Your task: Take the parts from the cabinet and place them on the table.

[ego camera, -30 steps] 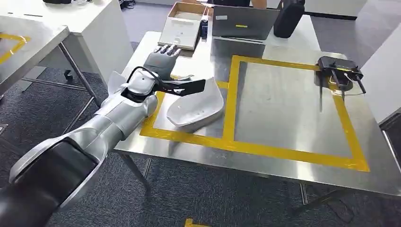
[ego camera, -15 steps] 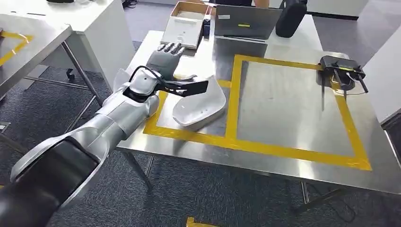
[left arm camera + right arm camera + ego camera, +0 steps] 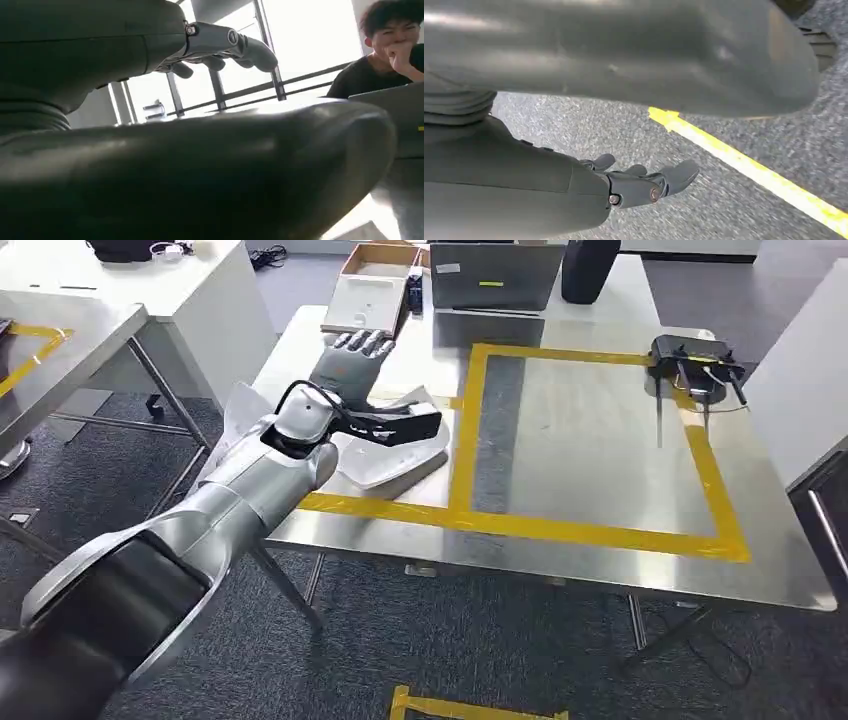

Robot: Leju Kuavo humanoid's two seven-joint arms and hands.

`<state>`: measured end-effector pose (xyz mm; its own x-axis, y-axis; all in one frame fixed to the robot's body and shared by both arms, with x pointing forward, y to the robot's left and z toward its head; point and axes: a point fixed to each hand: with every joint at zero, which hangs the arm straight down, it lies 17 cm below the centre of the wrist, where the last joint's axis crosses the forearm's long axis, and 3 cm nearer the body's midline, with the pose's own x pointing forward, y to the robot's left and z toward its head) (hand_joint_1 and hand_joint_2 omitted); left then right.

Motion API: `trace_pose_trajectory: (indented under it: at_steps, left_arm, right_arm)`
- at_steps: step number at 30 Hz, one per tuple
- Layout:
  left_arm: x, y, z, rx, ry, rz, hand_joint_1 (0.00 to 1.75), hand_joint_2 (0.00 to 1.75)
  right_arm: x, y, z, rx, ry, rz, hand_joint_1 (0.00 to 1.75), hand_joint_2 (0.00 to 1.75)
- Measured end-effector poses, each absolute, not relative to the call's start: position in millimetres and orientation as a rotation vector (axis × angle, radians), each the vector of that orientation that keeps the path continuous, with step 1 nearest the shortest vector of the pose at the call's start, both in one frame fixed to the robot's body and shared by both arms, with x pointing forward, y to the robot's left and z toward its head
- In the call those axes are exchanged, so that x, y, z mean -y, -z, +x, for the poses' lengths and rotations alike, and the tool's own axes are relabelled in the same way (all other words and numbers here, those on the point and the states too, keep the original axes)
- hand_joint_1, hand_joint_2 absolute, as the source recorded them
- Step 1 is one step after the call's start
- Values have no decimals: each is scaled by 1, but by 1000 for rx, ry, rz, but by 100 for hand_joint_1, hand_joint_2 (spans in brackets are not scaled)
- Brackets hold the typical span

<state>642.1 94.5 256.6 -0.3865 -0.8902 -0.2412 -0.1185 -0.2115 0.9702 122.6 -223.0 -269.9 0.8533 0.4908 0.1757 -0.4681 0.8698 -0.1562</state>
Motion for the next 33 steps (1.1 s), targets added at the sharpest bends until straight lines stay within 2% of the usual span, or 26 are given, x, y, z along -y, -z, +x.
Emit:
trace_pose_trajectory:
  at_steps: [33]
  left_arm:
    - [-96,-261,644,1444,1671,1224,0,0]
  right_arm:
    - [222,269,128,228,-508,-106,0,0]
